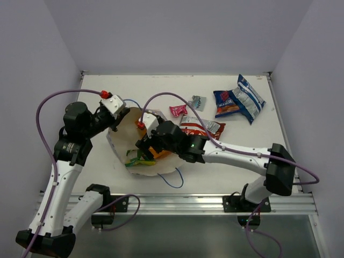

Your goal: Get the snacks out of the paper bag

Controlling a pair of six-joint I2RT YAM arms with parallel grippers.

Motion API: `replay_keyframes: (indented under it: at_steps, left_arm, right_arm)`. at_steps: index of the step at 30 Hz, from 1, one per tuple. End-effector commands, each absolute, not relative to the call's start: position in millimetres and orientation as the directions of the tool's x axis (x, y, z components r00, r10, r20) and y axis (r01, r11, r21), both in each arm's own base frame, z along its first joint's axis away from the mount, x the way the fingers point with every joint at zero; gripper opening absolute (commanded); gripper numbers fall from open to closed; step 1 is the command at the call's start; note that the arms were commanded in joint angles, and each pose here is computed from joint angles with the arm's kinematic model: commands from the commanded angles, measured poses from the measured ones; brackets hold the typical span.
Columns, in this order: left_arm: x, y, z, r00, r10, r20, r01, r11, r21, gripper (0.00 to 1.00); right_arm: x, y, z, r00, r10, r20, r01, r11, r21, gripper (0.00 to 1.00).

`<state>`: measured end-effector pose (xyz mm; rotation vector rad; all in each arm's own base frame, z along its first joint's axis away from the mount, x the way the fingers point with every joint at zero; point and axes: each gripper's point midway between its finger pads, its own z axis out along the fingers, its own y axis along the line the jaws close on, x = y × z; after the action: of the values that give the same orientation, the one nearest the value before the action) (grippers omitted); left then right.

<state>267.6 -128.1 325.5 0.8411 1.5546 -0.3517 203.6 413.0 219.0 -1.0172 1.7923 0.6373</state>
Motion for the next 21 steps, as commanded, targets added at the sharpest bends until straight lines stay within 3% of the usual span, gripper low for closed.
replay_keyframes:
  at_steps: [1,11,14,18,19,21]
  left_arm:
    - [267,-129,354,0.140,0.269,-0.953,0.656,0.695,0.293,0.00]
    - [270,-128,351,0.102,0.247,-0.964,0.650,0.716,0.253,0.00]
    - [271,-126,352,0.102,0.248,-0.963,0.640,0.725,0.254,0.00]
    - [271,-123,354,0.105,0.252,-0.962,0.622,0.738,0.261,0.00]
    - [272,-121,354,0.106,0.253,-0.962,0.615,0.743,0.263,0.00]
    - [272,-121,353,0.105,0.254,-0.961,0.611,0.747,0.264,0.00]
  right_arm:
    - [243,423,225,-0.136,-0.352,-0.926,-0.783,0.611,-0.118,0.95]
    - [293,437,170,-0.213,-0.368,-0.905,-0.672,0.727,-0.137,0.96]
    - [298,440,163,-0.216,-0.370,-0.903,-0.663,0.735,-0.143,0.88]
    - [302,434,161,-0.215,-0.380,-0.900,-0.646,0.746,-0.160,0.45]
    - [302,432,163,-0.215,-0.378,-0.900,-0.645,0.747,-0.160,0.25]
    - [302,427,168,-0.210,-0.375,-0.903,-0.641,0.750,-0.163,0.12]
